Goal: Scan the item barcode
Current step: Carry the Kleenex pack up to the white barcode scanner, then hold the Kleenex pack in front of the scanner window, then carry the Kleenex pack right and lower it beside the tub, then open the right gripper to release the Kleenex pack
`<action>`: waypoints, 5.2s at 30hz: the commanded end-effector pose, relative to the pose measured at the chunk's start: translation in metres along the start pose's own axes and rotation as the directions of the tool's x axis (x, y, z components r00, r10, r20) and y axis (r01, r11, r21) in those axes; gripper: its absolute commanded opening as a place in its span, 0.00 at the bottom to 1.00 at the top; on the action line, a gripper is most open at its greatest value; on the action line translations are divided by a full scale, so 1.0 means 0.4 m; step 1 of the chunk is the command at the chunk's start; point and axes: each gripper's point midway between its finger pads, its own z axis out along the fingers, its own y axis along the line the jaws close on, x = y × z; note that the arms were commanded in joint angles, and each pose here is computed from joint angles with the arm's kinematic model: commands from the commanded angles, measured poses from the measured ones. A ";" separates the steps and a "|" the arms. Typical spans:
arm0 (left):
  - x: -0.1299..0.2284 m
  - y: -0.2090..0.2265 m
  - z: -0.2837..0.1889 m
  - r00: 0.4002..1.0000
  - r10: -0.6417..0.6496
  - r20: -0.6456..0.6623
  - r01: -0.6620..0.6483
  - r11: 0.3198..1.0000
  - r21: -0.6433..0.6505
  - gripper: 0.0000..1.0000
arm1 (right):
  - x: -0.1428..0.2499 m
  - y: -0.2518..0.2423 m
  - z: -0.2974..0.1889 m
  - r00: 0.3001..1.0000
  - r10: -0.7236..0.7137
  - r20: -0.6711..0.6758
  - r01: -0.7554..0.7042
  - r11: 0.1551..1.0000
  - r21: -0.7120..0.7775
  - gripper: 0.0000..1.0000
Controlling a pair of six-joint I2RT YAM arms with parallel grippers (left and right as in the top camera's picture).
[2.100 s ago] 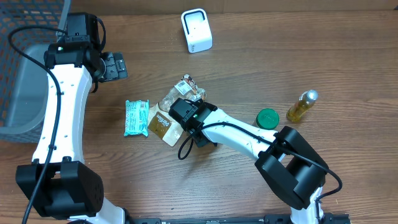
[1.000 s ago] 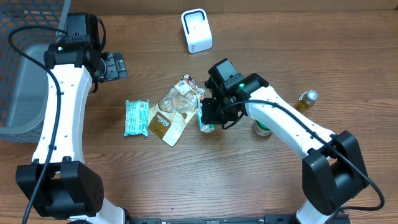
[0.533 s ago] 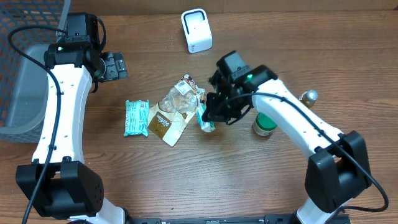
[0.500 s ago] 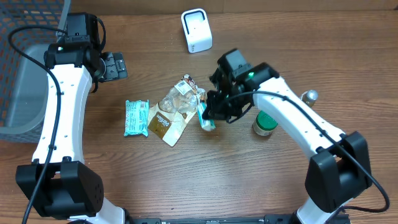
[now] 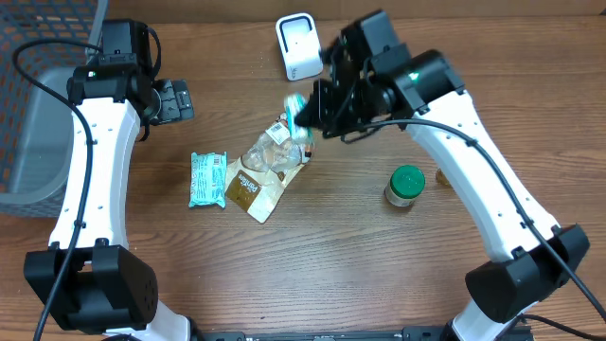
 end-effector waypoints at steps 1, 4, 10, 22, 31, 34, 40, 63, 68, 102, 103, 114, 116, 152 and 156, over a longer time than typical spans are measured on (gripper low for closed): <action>-0.015 -0.005 -0.019 1.000 0.003 0.026 -0.003 1.000 0.002 1.00 | -0.057 0.075 -0.057 0.993 -0.043 0.109 0.051 0.996 -0.075 0.04; -0.015 -0.005 -0.019 1.000 0.003 0.027 -0.003 1.000 0.002 0.99 | -0.099 0.087 -0.059 0.984 -0.039 0.176 0.055 0.995 -0.086 0.04; -0.015 -0.005 -0.019 1.000 0.003 0.026 -0.003 1.000 0.002 1.00 | -0.192 0.078 -0.045 0.947 -0.070 0.313 0.088 0.995 -0.045 0.04; -0.015 -0.005 -0.019 1.000 0.003 0.026 -0.003 1.000 0.002 1.00 | -0.367 0.022 0.079 0.887 -0.103 0.451 0.142 0.988 -0.055 0.04; -0.015 -0.005 -0.019 1.000 0.003 0.027 -0.003 1.000 0.002 1.00 | -0.501 -0.090 0.148 0.836 -0.036 0.547 0.103 0.990 -0.094 0.04; -0.015 -0.005 -0.019 1.000 0.003 0.026 -0.003 1.000 0.002 1.00 | -0.525 -0.120 0.178 0.832 0.034 0.554 0.050 0.989 -0.136 0.04; -0.015 -0.005 -0.019 1.000 0.003 0.026 -0.003 1.000 0.002 1.00 | -0.556 -0.163 0.251 0.818 0.095 0.567 0.017 0.982 -0.189 0.04; -0.015 -0.005 -0.019 1.000 0.003 0.026 -0.003 1.000 0.002 1.00 | -0.627 -0.327 0.343 0.720 0.344 0.603 -0.185 0.932 -0.310 0.04; -0.015 -0.005 -0.019 1.000 0.003 0.026 -0.003 1.000 0.002 1.00 | -0.619 -0.349 0.366 0.726 0.349 0.593 -0.203 0.932 -0.301 0.04; -0.015 -0.005 -0.019 1.000 0.003 0.026 -0.003 1.000 0.002 0.99 | -0.066 -0.456 0.179 0.957 0.282 -0.073 -0.236 0.898 0.372 0.04; -0.015 -0.005 -0.019 1.000 0.003 0.026 -0.003 1.000 0.002 1.00 | -0.037 -0.476 0.178 0.949 0.302 -0.093 -0.238 0.877 0.417 0.04; -0.015 -0.005 -0.019 1.000 0.003 0.026 -0.003 1.000 0.002 0.99 | 0.107 -0.592 0.179 0.901 0.397 -0.175 -0.215 0.758 0.615 0.04; -0.015 -0.005 -0.019 1.000 0.003 0.026 -0.003 1.000 0.002 1.00 | 0.116 -0.602 0.172 0.898 0.404 -0.175 -0.209 0.742 0.637 0.04; -0.015 -0.005 -0.019 1.000 0.003 0.026 -0.003 1.000 0.002 1.00 | 0.052 -0.701 0.134 0.954 0.299 -0.026 -0.168 0.604 0.779 0.26; -0.015 -0.005 -0.019 1.000 0.003 0.026 -0.003 1.000 0.002 1.00 | 0.024 -0.668 0.132 0.958 0.287 -0.013 -0.180 0.635 0.751 0.26</action>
